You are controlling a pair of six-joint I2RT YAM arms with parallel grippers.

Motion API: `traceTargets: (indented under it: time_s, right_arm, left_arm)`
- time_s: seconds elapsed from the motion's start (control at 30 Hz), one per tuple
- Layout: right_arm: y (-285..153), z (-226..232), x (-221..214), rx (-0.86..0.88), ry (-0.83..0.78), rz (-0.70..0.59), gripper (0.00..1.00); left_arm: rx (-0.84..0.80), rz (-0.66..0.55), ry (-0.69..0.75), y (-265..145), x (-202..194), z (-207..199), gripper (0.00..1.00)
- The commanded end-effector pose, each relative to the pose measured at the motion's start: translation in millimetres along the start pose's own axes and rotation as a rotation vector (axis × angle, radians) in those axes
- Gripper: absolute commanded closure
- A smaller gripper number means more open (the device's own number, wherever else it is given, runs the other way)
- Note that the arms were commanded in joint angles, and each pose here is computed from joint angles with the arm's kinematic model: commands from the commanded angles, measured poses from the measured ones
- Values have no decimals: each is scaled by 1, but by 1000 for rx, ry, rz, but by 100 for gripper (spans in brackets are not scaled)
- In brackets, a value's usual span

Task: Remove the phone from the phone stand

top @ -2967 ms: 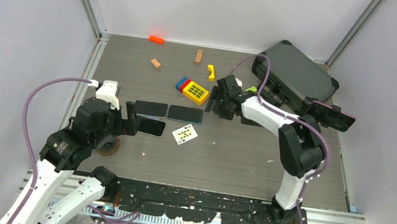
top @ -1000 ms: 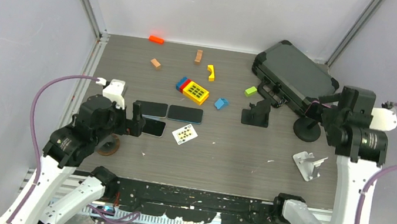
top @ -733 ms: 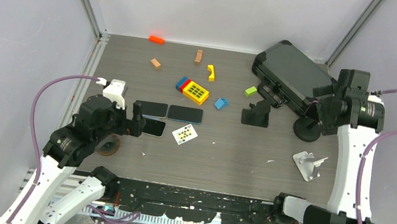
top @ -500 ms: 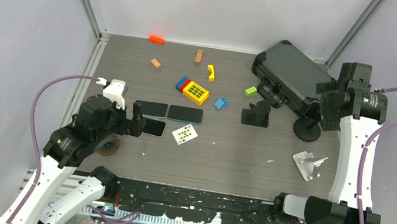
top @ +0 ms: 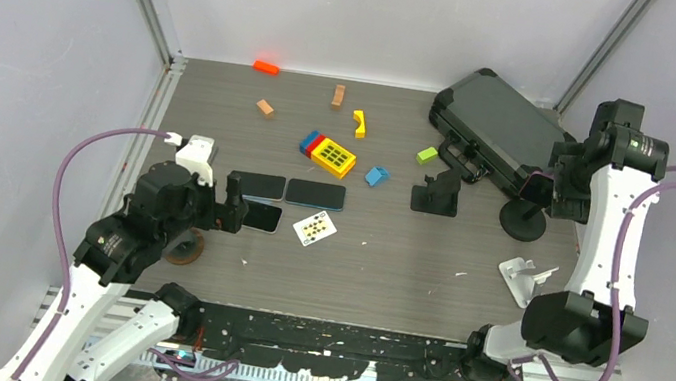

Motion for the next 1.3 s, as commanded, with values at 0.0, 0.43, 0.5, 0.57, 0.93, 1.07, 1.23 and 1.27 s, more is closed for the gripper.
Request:
traceTargets:
  time_s: [0.0, 0.43, 0.5, 0.57, 0.93, 1.07, 1.23, 1.27]
  right_arm:
    - [-5, 15, 6, 25, 56, 10, 2]
    - [31, 15, 3, -85, 71, 30, 12]
    - [35, 16, 2, -90, 71, 44, 15]
    - [37, 17, 1, -98, 69, 53, 18]
    - [39, 15, 1, -84, 16, 51, 49]
    - [32, 16, -3, 5, -17, 109, 80]
    - [19, 10, -4, 107, -66, 122, 97]
    - [14, 7, -2, 126, -74, 109, 98]
  left_arm:
    - [-12, -39, 12, 1, 6, -1, 0]
    - [-2, -45, 12, 0, 6, 0, 0]
    - [-2, -45, 13, 0, 6, 0, 0]
    - [2, -47, 15, 0, 5, 1, 0]
    - [13, -67, 16, -4, 6, 2, 0]
    - [15, -65, 15, -4, 5, 3, 0]
    - [16, -65, 15, -4, 5, 3, 0]
    - [16, -66, 15, -4, 5, 3, 0]
Point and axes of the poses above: each gripper's point midway between its finger pads, its own y axis out along the fingers, its own z axis along the line the jaws close on, x = y × z, the point moved 8 cm from there along -y, back along the fingers, and after that the axes turned 8 degrees about y, right-handed, at the moved point
